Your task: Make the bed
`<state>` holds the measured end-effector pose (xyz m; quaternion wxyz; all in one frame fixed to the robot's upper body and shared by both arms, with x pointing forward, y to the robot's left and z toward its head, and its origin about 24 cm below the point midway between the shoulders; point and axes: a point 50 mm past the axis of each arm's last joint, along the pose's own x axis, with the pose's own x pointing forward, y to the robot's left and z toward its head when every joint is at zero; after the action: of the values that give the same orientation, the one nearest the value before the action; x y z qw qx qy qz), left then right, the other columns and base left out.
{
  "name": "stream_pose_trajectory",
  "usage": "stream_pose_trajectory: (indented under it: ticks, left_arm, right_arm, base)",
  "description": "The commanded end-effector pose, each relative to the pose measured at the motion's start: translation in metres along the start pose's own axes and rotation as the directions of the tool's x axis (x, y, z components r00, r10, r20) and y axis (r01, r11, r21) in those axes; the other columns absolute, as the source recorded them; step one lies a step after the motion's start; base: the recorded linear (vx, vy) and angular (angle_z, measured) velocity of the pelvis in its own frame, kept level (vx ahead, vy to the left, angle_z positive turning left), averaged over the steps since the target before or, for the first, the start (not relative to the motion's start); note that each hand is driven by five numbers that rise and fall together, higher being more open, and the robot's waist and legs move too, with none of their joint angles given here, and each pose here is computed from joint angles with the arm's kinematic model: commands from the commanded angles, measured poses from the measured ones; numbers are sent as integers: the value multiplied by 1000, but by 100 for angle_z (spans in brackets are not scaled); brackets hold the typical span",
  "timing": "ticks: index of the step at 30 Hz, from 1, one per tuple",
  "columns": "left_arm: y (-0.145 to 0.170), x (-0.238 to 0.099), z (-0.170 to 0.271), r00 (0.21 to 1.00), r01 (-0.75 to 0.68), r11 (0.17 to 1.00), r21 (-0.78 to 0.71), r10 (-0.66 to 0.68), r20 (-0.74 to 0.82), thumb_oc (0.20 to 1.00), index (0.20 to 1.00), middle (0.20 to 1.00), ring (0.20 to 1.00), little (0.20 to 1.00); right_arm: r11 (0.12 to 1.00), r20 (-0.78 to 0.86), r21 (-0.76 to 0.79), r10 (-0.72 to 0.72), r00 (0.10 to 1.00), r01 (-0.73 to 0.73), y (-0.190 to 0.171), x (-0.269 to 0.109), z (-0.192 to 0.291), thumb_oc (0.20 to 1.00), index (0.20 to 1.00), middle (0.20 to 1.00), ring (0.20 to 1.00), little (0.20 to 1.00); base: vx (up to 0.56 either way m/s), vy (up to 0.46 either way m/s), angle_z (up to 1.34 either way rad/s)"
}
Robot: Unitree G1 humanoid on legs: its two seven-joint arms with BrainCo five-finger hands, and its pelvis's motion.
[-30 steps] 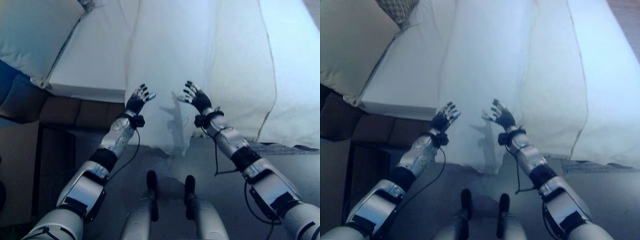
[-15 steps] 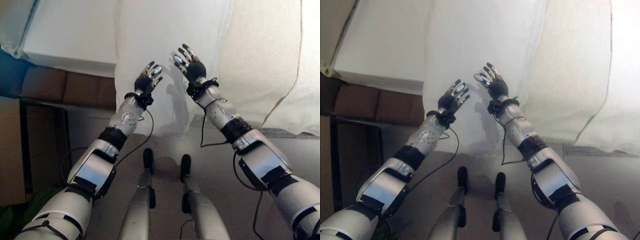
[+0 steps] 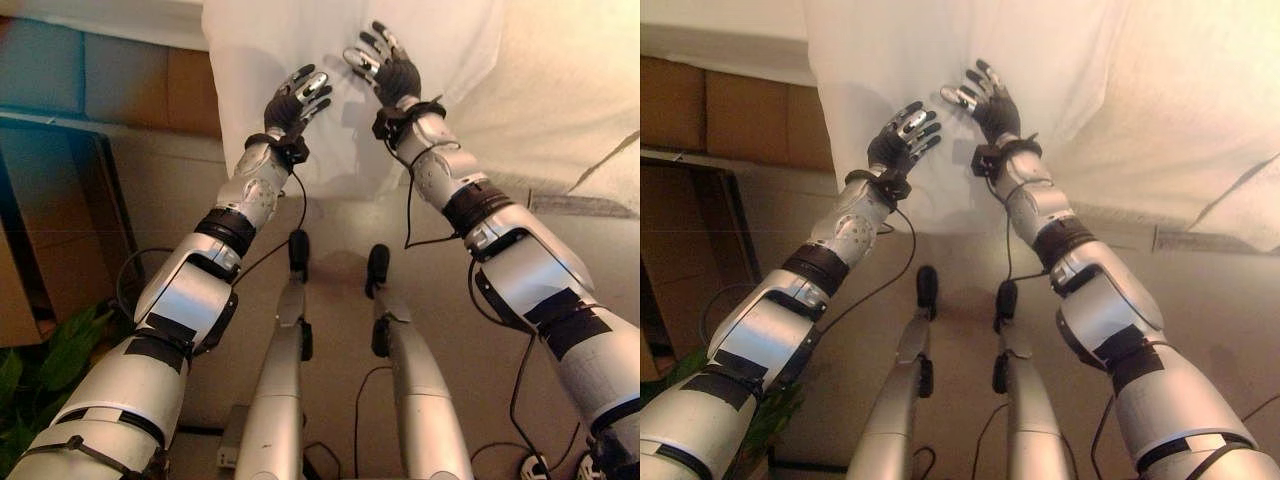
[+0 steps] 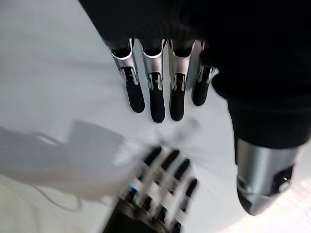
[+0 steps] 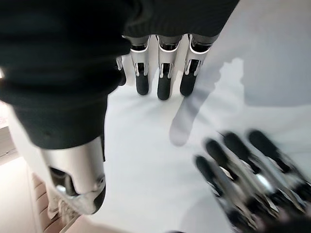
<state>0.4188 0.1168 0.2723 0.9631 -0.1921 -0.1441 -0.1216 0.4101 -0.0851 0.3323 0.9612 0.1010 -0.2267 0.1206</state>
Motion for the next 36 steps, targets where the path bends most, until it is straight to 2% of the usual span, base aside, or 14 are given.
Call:
stream_pose_trajectory:
  ticks: [1, 6, 11, 12, 15, 17, 24, 26, 27, 30, 31, 32, 33, 36]
  left_arm:
    - [-3, 12, 45, 989, -72, 997, 34, 67, 131, 1000, 1000, 1000, 1000, 1000]
    - [31, 2, 34, 950, -290, 950, 117, 272, 150, 1000, 1000, 1000, 1000, 1000]
    - [68, -16, 1, 922, -388, 910, 149, 382, 68, 1000, 1000, 1000, 1000, 1000]
    - [82, -27, -17, 913, -406, 899, 165, 408, 24, 1000, 1000, 1000, 1000, 1000]
    - [108, -48, -42, 880, -460, 871, 175, 473, -39, 1000, 1000, 1000, 1000, 1000]
    - [118, -58, -52, 864, -483, 858, 176, 500, -64, 1000, 1000, 1000, 1000, 1000]
    - [167, -121, -105, 734, -601, 760, 247, 647, -207, 1000, 1000, 1000, 1000, 1000]
    - [179, -158, -134, 681, -590, 732, 340, 678, -277, 1000, 1000, 1000, 1000, 1000]
    - [179, -158, -134, 681, -590, 732, 340, 678, -277, 1000, 1000, 1000, 1000, 1000]
    - [191, -225, -180, 559, -573, 700, 425, 714, -422, 1000, 1000, 1000, 1000, 1000]
    - [191, -225, -180, 559, -573, 700, 426, 714, -422, 1000, 1000, 1000, 1000, 1000]
    - [191, -260, -201, 485, -564, 687, 459, 725, -489, 1000, 1000, 1000, 1000, 1000]
    - [191, -260, -201, 485, -564, 687, 459, 725, -489, 1000, 1000, 1000, 1000, 1000]
    - [189, -324, -227, 377, -375, 710, 596, 704, -602, 1000, 1000, 1000, 1000, 1000]
  right_arm:
    - [996, -41, -84, -44, 998, 41, -3, 1, -6, 1000, 1000, 1000, 1000, 1000]
    - [945, -60, -281, -189, 980, 166, -30, -9, -28, 1000, 1000, 1000, 1000, 1000]
    - [838, -132, -506, -309, 942, 205, -73, -26, -52, 1000, 1000, 1000, 1000, 1000]
    - [786, -163, -568, -400, 902, 246, -105, -41, -61, 1000, 1000, 1000, 1000, 1000]
    - [753, -234, -587, -510, 827, 298, -143, -72, -86, 1000, 1000, 1000, 1000, 1000]
    - [734, -262, -607, -547, 795, 304, -155, -85, -97, 1000, 1000, 1000, 1000, 1000]
    - [663, -428, -637, -728, 536, 393, -209, -192, -163, 1000, 1000, 1000, 1000, 1000]
    - [652, -502, -662, -751, 428, 369, -217, -248, -190, 1000, 1000, 1000, 1000, 1000]
    - [652, -502, -662, -752, 428, 368, -217, -248, -191, 1000, 1000, 1000, 1000, 1000]
    - [698, -609, -649, -715, 344, 301, -204, -314, -224, 1000, 1000, 1000, 1000, 1000]
    - [698, -609, -649, -715, 344, 301, -204, -314, -225, 1000, 1000, 1000, 1000, 1000]
    - [718, -649, -627, -697, 306, 303, -198, -342, -234, 1000, 1000, 1000, 1000, 1000]
    - [718, -649, -627, -697, 306, 303, -198, -342, -234, 1000, 1000, 1000, 1000, 1000]
    - [750, -717, -623, -661, 220, 223, -189, -395, -245, 1000, 1000, 1000, 1000, 1000]
  base:
    - [0, 0, 0]
    - [1, 7, 1]
    - [-19, 17, 4]
    - [0, 0, 0]
    - [-27, 4, 8]
    - [-23, -9, 9]
    - [-44, 5, 4]
    - [-78, 6, 2]
    - [-88, 22, 3]
    - [-30, 25, 3]
    - [-39, 26, -8]
    - [-29, 22, -11]
    - [68, 8, -15]
    - [164, -27, -8]
